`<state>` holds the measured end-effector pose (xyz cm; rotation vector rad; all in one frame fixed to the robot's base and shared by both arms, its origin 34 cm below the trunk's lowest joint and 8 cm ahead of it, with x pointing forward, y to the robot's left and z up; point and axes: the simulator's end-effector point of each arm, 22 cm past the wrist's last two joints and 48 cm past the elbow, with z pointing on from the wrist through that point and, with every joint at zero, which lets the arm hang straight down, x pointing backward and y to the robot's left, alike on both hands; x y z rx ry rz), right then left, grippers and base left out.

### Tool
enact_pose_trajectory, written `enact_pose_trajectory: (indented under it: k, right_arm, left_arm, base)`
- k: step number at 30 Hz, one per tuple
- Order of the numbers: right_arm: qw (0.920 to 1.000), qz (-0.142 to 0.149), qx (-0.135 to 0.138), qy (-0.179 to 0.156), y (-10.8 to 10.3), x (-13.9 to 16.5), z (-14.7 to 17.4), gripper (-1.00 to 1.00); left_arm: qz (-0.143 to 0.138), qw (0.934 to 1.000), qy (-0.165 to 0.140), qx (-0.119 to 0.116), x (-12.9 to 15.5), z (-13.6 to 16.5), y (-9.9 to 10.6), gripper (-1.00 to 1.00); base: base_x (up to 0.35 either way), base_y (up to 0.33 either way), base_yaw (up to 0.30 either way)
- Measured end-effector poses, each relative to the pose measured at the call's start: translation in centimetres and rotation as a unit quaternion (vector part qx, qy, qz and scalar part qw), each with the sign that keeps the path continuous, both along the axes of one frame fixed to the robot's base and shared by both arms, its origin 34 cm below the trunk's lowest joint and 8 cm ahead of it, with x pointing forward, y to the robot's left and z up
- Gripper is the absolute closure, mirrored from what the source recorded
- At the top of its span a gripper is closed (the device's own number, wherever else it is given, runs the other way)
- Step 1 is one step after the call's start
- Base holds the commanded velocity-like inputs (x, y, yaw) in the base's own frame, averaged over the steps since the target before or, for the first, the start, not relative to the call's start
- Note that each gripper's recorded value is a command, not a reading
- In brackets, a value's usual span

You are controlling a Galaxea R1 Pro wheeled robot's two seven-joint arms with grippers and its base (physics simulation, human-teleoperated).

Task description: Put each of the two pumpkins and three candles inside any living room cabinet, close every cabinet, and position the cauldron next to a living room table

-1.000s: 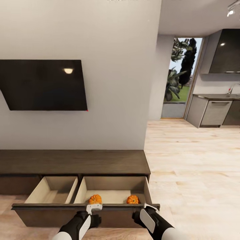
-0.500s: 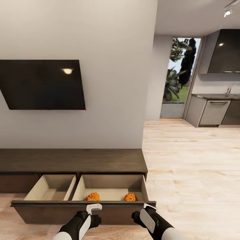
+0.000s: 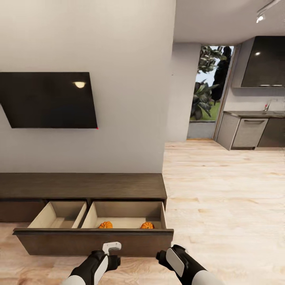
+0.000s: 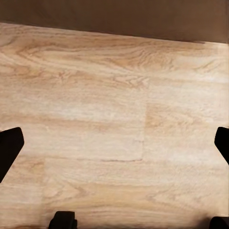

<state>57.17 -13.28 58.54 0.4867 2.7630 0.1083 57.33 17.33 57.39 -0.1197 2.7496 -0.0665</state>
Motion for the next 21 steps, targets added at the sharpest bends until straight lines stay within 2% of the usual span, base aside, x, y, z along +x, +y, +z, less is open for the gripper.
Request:
enact_pose_trajectory:
  k: [10,17,20,21]
  right_arm:
    - [1.0,0.0,0.0,0.0,0.0,0.0,0.0,-1.0]
    - [1.0,0.0,-0.001,-0.002,0.0,0.0,-1.2,-1.0]
    - [0.9999,-0.003,-0.005,-0.009,-0.3,0.2,-1.7,-1.0]
    - [0.9997,-0.002,-0.017,-0.02,-0.7,0.4,-2.0,-1.0]
  left_arm:
    - [0.0,1.0,-0.002,-0.004,0.1,0.1,-0.1,-1.0]
    - [0.0,1.0,-0.006,-0.004,0.2,-1.1,-0.1,-1.0]
    - [0.002,0.9996,-0.027,-0.002,1.0,-1.2,0.0,-1.0]
    - [0.004,0.999,-0.045,0.0,1.7,-1.1,0.1,-1.0]
  base:
    - [-0.018,-0.006,0.0]
    - [0.0,0.0,0.0]
    - [0.0,0.0,0.0]
    - [0.0,0.0,0.0]
